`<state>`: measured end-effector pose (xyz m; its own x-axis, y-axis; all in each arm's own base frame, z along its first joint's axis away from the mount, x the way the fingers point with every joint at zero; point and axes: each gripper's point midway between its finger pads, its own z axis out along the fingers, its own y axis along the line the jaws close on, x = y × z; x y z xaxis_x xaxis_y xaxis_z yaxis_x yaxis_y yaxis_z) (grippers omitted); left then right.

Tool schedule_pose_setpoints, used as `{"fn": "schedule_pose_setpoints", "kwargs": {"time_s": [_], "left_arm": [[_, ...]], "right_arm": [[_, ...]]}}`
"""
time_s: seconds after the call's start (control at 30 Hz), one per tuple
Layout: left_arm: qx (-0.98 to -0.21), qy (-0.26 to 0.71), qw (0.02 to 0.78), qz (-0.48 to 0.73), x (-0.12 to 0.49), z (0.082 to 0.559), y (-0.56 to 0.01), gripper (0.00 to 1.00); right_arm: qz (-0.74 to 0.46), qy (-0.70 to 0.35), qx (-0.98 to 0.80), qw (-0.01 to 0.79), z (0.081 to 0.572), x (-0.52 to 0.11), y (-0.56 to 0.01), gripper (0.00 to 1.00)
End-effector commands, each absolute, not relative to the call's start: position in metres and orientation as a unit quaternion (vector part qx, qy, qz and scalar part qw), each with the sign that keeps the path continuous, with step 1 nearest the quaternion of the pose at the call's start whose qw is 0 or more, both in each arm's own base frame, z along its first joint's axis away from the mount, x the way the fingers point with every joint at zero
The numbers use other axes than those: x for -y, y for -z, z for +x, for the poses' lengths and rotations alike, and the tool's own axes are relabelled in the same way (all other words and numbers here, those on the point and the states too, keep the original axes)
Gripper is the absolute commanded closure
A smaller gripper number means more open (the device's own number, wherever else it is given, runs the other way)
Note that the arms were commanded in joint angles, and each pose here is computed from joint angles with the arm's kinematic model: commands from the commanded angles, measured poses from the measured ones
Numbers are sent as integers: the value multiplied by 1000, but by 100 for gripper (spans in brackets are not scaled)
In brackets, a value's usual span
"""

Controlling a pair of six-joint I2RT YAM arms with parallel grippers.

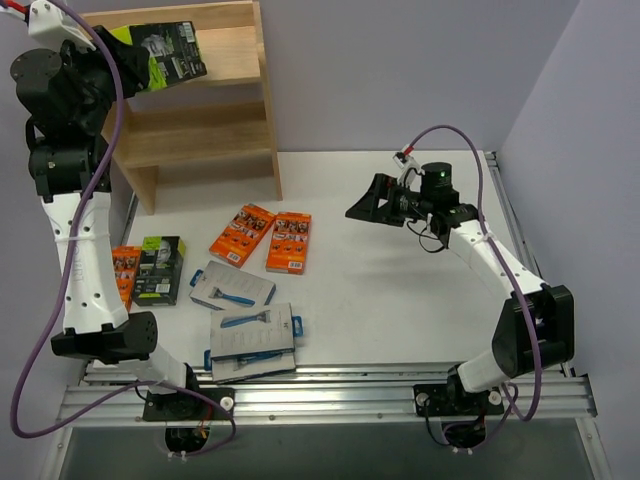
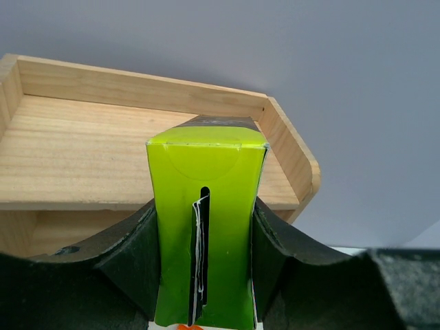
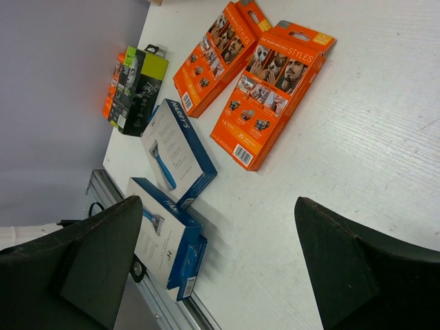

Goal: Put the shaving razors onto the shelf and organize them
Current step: Place the shaving razor onto shelf

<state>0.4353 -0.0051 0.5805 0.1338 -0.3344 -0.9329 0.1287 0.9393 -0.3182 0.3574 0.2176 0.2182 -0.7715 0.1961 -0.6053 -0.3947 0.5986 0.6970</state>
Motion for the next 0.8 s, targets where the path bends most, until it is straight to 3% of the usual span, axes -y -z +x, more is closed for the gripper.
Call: {"fn": "schedule_pose_setpoints", "kwargs": {"time_s": [0.0,0.53,0.77], "left_arm": [[-554,117,822,-68,-8,426,-636,98],[-573,-45,806,-143,-86,514,-566,97],[-585,-81,780,-205,-142,516,-528,85]], "right_arm": [[-78,-433,-826,353,368,-220,-227,12],[-84,-432,-839,321,373,-227,-191,12],[-91,-438,-840,307,370,-229,-178,12]]}}
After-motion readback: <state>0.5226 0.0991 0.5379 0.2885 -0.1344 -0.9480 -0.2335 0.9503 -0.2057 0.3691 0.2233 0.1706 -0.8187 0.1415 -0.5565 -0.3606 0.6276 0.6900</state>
